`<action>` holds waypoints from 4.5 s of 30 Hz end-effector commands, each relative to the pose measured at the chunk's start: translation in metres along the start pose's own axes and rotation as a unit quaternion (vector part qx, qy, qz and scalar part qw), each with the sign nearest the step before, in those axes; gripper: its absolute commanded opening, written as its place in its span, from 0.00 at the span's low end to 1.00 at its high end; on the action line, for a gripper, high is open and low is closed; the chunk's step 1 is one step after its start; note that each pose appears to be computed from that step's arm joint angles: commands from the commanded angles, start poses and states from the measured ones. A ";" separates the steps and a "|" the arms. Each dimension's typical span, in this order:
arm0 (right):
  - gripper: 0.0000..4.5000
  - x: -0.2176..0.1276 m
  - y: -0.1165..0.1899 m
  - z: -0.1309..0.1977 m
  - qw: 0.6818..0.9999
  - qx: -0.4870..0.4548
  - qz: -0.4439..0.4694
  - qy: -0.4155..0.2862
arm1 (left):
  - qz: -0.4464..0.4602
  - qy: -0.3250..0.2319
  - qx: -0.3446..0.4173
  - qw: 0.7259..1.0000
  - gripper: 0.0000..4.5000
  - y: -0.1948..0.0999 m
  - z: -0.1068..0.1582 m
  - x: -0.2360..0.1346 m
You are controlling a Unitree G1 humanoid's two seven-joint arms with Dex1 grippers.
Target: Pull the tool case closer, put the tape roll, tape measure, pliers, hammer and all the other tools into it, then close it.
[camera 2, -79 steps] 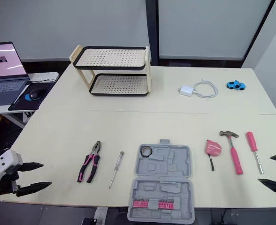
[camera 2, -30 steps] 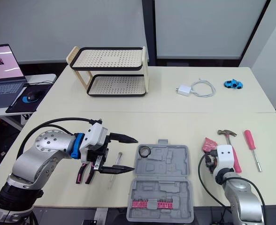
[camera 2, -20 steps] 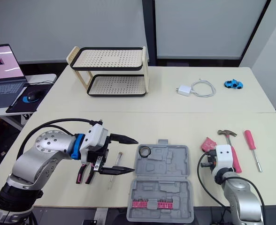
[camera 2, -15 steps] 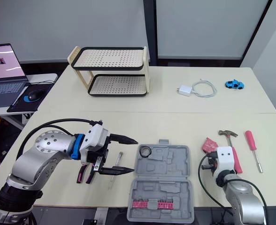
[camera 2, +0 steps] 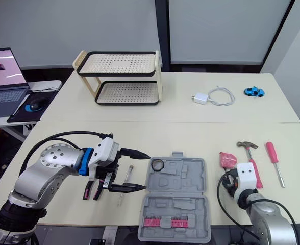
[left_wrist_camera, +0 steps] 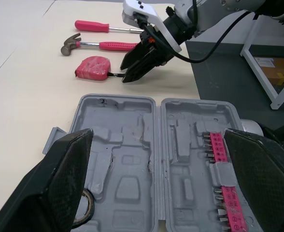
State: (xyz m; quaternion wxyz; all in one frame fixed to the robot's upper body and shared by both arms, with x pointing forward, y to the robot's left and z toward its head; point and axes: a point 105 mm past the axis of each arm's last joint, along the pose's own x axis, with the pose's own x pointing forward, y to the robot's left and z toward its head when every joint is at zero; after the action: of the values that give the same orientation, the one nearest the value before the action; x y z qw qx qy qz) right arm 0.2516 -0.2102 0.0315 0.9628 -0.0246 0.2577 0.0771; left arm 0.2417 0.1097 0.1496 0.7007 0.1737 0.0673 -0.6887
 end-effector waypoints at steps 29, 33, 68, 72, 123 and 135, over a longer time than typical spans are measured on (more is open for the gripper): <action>0.01 -0.024 -0.003 -0.012 0.999 0.026 0.014 0.013 | -0.075 0.022 0.018 0.997 1.00 -0.034 -0.008 -0.006; 0.01 -0.044 0.006 -0.024 0.999 0.035 0.026 0.033 | -0.090 0.023 0.014 0.996 1.00 -0.043 -0.008 -0.006; 0.01 -0.098 0.051 -0.075 0.988 0.091 0.052 0.114 | -0.117 0.015 0.006 0.993 1.00 -0.052 -0.011 -0.003; 0.01 -0.098 0.051 -0.076 0.988 0.091 0.052 0.115 | -0.116 0.012 0.008 0.993 1.00 -0.052 -0.010 -0.002; 1.00 -0.061 -0.009 -0.013 0.750 -0.522 0.386 0.125 | -0.124 -0.020 0.018 0.992 1.00 -0.071 0.007 0.018; 1.00 -0.044 -0.005 -0.021 0.744 -0.530 0.390 0.120 | -0.125 -0.020 0.027 0.992 1.00 -0.058 0.002 0.022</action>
State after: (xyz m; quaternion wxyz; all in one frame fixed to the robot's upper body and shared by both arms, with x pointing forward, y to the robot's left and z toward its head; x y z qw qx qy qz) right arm 0.2026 -0.2243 0.0338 0.6449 -0.4285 0.2837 0.5657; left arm 0.1861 0.0907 0.1344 0.6138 0.1630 0.0619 -0.7700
